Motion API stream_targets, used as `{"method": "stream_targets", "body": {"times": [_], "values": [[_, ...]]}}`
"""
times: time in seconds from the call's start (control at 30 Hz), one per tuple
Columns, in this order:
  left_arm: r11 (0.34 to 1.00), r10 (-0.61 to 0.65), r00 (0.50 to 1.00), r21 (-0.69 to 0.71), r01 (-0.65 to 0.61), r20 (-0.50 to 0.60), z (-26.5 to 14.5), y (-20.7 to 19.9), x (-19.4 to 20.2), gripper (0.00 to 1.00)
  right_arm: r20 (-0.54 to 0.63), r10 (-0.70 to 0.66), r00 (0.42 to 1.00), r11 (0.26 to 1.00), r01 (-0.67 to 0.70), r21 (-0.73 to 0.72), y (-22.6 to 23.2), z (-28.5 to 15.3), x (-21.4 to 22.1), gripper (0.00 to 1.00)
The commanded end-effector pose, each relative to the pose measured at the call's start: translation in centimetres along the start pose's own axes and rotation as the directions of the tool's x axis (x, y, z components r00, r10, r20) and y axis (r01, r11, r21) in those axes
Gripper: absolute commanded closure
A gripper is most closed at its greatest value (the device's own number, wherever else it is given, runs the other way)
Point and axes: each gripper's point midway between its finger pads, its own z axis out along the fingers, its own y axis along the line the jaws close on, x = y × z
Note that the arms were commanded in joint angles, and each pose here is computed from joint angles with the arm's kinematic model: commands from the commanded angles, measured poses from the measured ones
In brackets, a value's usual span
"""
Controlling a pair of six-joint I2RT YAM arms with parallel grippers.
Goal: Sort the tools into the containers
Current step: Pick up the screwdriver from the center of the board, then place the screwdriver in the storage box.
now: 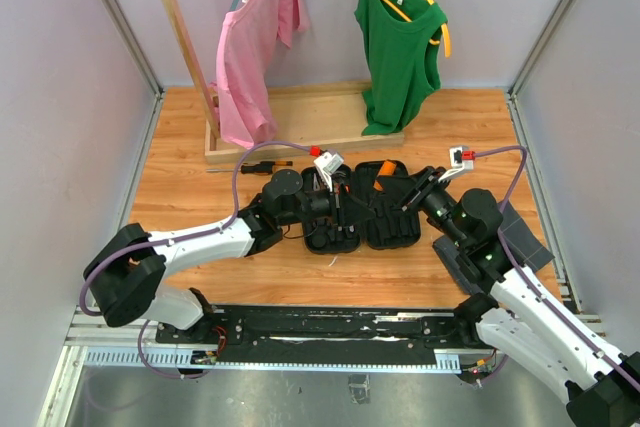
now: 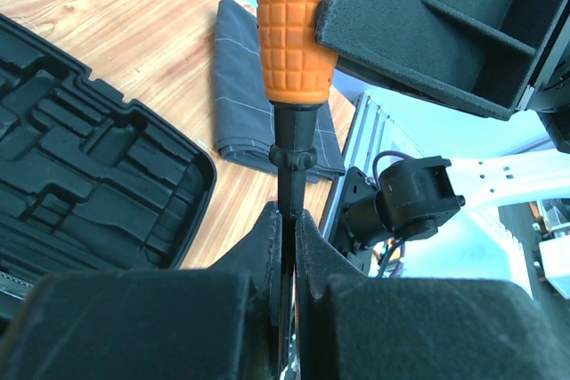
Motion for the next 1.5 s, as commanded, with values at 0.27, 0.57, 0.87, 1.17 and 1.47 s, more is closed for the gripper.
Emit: {"method": "stream_targets", "body": {"times": [0.27, 0.57, 0.87, 1.17, 1.47], "values": [[0.999, 0.027, 0.999, 0.044, -0.028, 0.024, 0.0, -1.4, -0.9, 0.80, 0.042, -0.005, 0.999, 1.000, 0.006, -0.012, 0.5, 0.0, -1.3, 0.78], [1.000, 0.031, 0.998, -0.006, -0.030, 0.057, -1.0, -0.8, -1.1, 0.40, 0.005, -0.076, 0.997, 0.991, 0.075, 0.113, -1.9, -0.6, -1.0, 0.82], [0.960, 0.036, 0.996, -0.280, -0.013, 0.078, -3.3, 4.9, -1.6, 0.38, -0.167, -0.227, 0.959, 0.915, 0.269, 0.302, -5.7, -1.5, -0.3, 0.84], [0.805, 0.014, 0.995, -0.591, 0.050, 0.103, -8.2, 14.7, -2.8, 0.38, -0.411, -0.292, 0.864, 0.849, 0.432, 0.305, -7.3, 0.4, 0.9, 0.85], [0.653, 0.120, 0.982, -0.757, 0.032, 0.145, -11.2, 19.9, -4.9, 0.39, -0.536, -0.258, 0.804, 0.835, 0.464, 0.294, -9.8, 3.7, 2.1, 0.85]]}}
